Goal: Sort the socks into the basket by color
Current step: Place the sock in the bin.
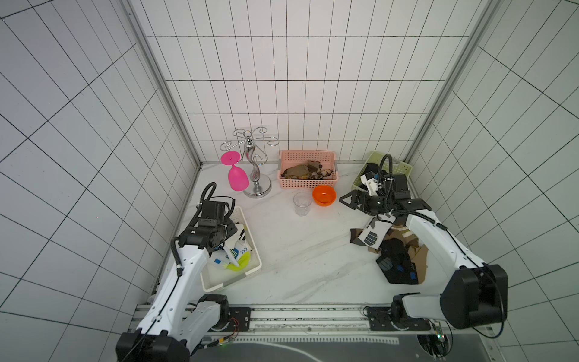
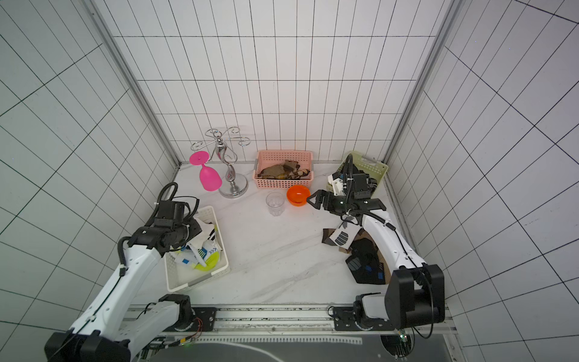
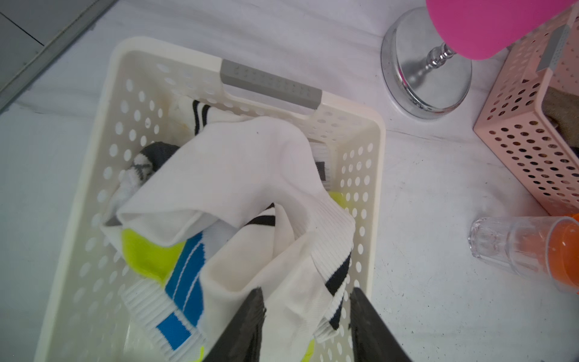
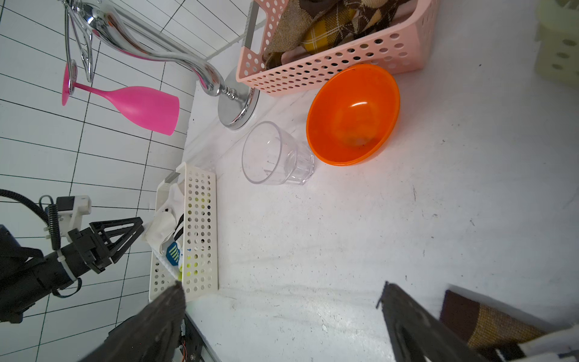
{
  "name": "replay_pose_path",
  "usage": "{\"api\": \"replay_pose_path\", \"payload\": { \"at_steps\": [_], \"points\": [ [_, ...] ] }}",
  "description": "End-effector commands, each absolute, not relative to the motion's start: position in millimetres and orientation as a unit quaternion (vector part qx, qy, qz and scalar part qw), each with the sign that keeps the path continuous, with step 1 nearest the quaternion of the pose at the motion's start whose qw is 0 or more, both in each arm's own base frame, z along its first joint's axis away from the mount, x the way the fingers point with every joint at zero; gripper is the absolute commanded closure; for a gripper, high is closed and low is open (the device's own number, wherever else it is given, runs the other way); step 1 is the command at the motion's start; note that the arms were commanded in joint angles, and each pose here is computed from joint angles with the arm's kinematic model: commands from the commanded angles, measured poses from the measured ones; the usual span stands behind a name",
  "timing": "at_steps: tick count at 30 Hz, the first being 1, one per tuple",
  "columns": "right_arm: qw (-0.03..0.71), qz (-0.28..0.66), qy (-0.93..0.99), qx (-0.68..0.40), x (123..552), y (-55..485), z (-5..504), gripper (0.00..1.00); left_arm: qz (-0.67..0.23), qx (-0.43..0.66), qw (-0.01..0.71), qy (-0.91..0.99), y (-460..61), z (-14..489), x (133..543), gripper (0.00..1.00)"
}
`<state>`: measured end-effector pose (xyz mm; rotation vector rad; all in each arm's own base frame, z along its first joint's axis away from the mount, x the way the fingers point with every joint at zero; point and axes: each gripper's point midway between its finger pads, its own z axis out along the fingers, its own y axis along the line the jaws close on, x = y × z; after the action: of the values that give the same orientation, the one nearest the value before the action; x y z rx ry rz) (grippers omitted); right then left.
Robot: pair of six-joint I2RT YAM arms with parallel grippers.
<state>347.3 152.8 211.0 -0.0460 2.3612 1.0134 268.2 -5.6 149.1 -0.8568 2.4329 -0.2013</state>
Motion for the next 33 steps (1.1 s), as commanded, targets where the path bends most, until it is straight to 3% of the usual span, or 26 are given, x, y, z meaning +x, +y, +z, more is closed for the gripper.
{"api": "replay_pose_path", "payload": {
  "at_steps": [1, 5, 13, 18, 26, 33],
  "points": [
    [0.278, 0.371, 0.886, -0.011, 340.4, 147.4, 199.6, 0.01, -0.091, -0.330, 0.240, 0.908, -13.8, 125.8, 277.0, 0.59],
    [0.281, 0.363, 0.888, -0.005, 343.4, 143.2, 198.0, 0.01, -0.061, -0.356, 0.163, 0.918, -11.5, 73.7, 249.1, 0.62],
    [0.277, 0.354, 0.893, 0.007, 344.7, 136.2, 191.1, 0.01, -0.050, -0.384, 0.127, 0.913, -10.0, 31.7, 226.5, 0.62],
    [0.278, 0.345, 0.897, 0.015, 345.4, 130.9, 187.9, 0.01, -0.060, -0.388, 0.158, 0.906, -9.0, 49.3, 237.7, 0.61],
    [0.264, 0.316, 0.910, 0.054, 348.8, 112.0, 170.6, 0.00, -0.100, -0.358, 0.235, 0.898, -12.4, 112.1, 252.3, 0.51],
    [0.256, 0.248, 0.928, 0.106, 351.5, 79.1, 148.8, 0.00, -0.128, -0.323, 0.310, 0.885, -13.9, 165.5, 259.2, 0.46]
  ]
}}
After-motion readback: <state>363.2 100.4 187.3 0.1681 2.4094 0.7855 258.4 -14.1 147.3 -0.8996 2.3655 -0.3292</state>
